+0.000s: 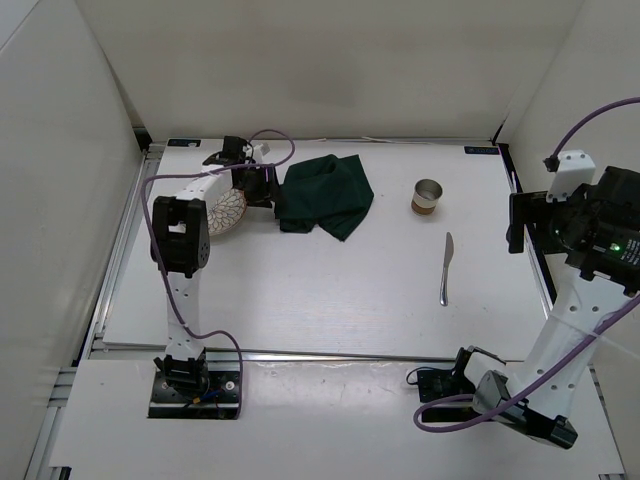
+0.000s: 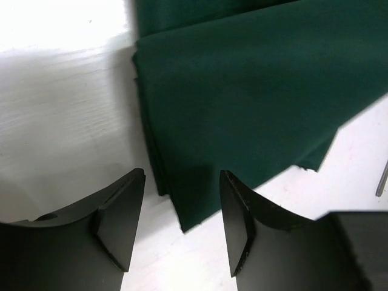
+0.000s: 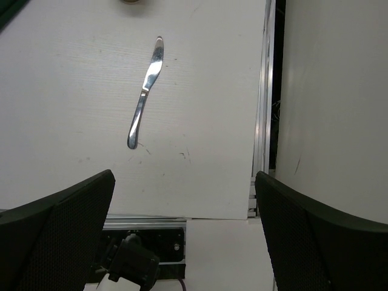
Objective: Set the dinner table for one person
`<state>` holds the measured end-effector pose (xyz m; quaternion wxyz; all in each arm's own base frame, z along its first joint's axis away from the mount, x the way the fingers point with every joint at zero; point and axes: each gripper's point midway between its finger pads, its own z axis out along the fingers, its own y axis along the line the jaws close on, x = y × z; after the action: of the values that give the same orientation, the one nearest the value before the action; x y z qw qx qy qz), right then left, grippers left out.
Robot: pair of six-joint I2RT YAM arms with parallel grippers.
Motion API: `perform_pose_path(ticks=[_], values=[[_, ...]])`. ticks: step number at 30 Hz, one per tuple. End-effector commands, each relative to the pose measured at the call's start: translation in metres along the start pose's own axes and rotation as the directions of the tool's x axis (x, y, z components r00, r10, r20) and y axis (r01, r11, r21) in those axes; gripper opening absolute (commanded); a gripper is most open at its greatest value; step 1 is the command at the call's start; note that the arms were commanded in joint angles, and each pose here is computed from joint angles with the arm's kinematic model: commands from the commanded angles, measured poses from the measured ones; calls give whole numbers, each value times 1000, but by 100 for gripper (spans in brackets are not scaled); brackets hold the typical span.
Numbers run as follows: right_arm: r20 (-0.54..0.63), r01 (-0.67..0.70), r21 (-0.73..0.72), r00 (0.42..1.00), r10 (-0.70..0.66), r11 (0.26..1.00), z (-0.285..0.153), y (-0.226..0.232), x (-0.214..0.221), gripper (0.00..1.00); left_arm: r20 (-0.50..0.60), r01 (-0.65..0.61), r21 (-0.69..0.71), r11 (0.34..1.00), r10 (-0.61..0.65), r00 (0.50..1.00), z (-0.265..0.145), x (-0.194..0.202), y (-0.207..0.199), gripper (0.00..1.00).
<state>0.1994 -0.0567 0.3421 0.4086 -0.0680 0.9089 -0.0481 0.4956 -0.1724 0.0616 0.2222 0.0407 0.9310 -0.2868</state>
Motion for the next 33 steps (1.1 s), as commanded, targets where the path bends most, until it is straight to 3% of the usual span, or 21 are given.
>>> perform_pose_path(ticks=[1,6,9,11,16,21,33], values=[[-92,-70,-25,993,68,997,-6,9,16,100,-10,20,-12,1000,-20,1000,10,8,6,63],[-79,-94,-54,993,90,994,-4,14,11,100,-2,9,-48,999,-9,1000,12,8,14,61],[-76,-104,-64,992,99,993,-4,16,11,100,-6,21,-39,999,-21,1000,18,8,16,47],[-84,-107,-67,991,101,992,-2,16,11,100,-9,23,-35,999,-23,1000,22,8,12,29],[-102,-104,-75,990,96,992,4,13,11,100,11,3,-25,1000,-2,1000,12,3,-1,10],[-157,-111,-86,983,97,990,18,8,15,100,49,-12,11,1000,11,999,-11,-7,-21,10],[-259,50,-112,963,-77,992,59,13,19,100,146,-25,150,988,3,989,-103,-27,-74,10]])
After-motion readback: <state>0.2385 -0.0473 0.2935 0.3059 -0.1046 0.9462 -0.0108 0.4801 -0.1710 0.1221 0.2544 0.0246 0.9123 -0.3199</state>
